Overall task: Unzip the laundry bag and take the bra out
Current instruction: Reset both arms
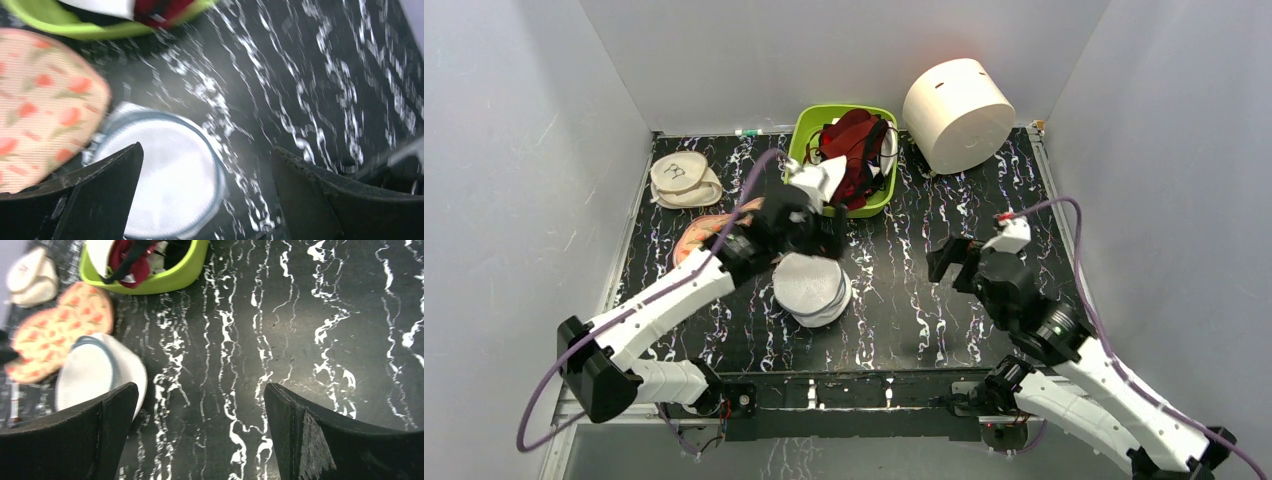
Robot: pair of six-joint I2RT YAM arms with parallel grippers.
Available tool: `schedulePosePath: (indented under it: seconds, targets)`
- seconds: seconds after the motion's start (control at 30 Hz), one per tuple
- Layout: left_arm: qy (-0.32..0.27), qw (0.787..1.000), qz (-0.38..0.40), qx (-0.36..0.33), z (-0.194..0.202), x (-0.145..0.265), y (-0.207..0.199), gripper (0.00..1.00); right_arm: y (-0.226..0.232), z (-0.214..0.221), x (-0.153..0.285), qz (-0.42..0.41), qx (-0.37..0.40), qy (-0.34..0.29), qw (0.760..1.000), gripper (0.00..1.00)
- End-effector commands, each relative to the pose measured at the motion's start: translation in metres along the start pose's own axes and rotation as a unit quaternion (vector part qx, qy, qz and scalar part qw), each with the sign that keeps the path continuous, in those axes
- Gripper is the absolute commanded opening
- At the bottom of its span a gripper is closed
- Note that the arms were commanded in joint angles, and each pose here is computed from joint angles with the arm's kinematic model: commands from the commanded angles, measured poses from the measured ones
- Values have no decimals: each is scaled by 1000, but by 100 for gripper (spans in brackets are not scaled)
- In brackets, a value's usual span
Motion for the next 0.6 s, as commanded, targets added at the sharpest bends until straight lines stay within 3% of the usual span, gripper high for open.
schedulePosePath:
  seconds: [0.0, 0.17, 0.33, 0.43, 0.57]
  targets:
    - [-72, 994, 2, 77, -56, 15, 60, 98, 20, -39, -27, 34, 56, -50, 997, 98]
    - [-173, 974, -77, 127, -125, 58, 150, 98, 22, -88, -77, 81, 114, -65, 988, 98]
    - [-247, 939, -175, 165, -163, 122, 232, 98, -44, -153, -115, 87, 48, -45, 994, 98]
    - [-267, 926, -217, 156, -173, 147, 249, 98, -55, -181, -104, 112, 45, -73, 990, 98]
    - [-309, 911, -243, 124, -193, 189, 241, 98, -39, -221, -64, 103, 83, -148, 980, 98]
Point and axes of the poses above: each gripper's point midway between its finger pads, its own x axis back along the fingers, its own y axis along the line the jaws close on, z = x × y, the point moved 2 cm from there along x, back along the fingers, and after that the axes turned 3 degrees about -x, right-handed, at the moved point
